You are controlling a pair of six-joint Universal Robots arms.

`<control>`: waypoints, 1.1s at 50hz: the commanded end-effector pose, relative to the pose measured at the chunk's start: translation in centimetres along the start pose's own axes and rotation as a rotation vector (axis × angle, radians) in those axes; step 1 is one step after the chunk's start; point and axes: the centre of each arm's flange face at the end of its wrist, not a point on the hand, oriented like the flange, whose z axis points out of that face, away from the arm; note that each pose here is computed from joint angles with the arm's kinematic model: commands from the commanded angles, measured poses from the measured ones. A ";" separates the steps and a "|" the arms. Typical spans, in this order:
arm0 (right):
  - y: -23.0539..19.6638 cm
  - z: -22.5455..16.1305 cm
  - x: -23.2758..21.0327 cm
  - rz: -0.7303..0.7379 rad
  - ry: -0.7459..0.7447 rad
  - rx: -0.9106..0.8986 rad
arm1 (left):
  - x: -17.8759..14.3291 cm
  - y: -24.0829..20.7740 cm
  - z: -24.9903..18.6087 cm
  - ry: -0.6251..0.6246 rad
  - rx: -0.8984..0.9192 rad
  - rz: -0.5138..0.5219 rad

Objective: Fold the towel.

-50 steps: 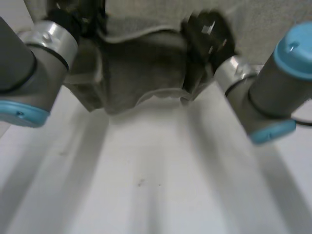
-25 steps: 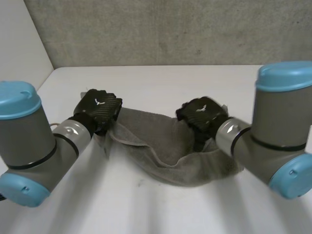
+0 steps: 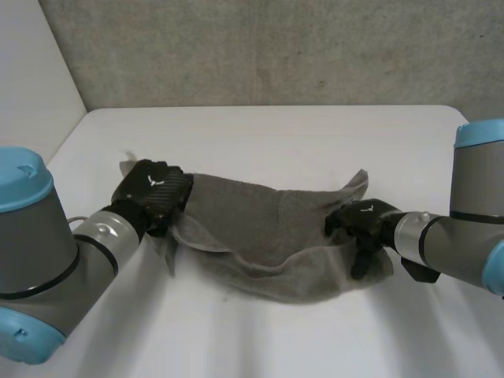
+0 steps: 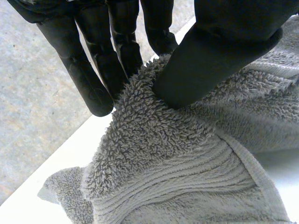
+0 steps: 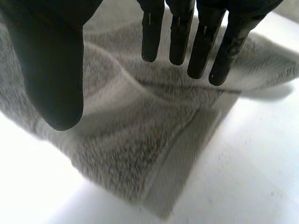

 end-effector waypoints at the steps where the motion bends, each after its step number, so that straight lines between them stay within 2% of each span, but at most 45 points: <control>1: 1.2 1.3 0.1 -0.020 0.006 -0.043 | 0.1 0.3 -0.2 0.004 -0.010 -0.001; 13: 0.5 2.1 0.0 -0.030 0.018 0.018 | 0.1 0.4 -0.4 0.002 -0.013 -0.002; 25: 1.0 2.9 -1.3 -0.044 -0.014 0.002 | -0.3 0.2 -0.7 -0.015 -0.004 -0.003; 32: 0.8 3.3 -1.2 -0.048 -0.018 0.005 | -2.9 0.5 0.3 -0.090 -0.006 -0.018; 37: -1.0 3.3 -0.5 -0.059 0.004 0.062 | -4.1 -0.4 1.0 -0.127 0.039 -0.012; 41: -4.6 2.6 0.7 -0.101 0.062 0.183 | -5.0 -1.4 2.0 -0.155 0.085 -0.004; 43: -6.3 2.2 1.1 -0.122 0.085 0.243 | -6.4 -2.0 3.9 -0.187 0.125 0.003; 44: -8.3 1.9 1.6 -0.148 0.116 0.322 | -6.4 -2.0 3.9 -0.187 0.125 0.003; 45: -8.3 1.9 1.7 -0.149 0.116 0.323 | -7.1 -2.7 5.1 -0.195 0.155 0.009; 46: -10.4 1.5 2.2 -0.183 0.155 0.415 | -7.9 -3.8 6.3 -0.204 0.200 0.019; 49: -12.7 0.8 2.7 -0.217 0.209 0.524 | -8.9 -5.5 7.2 -0.222 0.260 0.028; 51: -18.3 -1.9 4.1 -0.287 0.412 0.839 | -11.5 -9.6 8.3 -0.286 0.399 0.050; 52: -18.4 -2.0 4.1 -0.287 0.413 0.841 | -11.5 -9.6 8.3 -0.286 0.400 0.050; 54: -21.3 -4.7 4.7 -0.313 0.571 1.074 | -14.2 -13.2 8.5 -0.360 0.528 0.055; 55: -21.4 -4.7 4.7 -0.313 0.572 1.076 | -14.2 -13.3 8.5 -0.360 0.529 0.055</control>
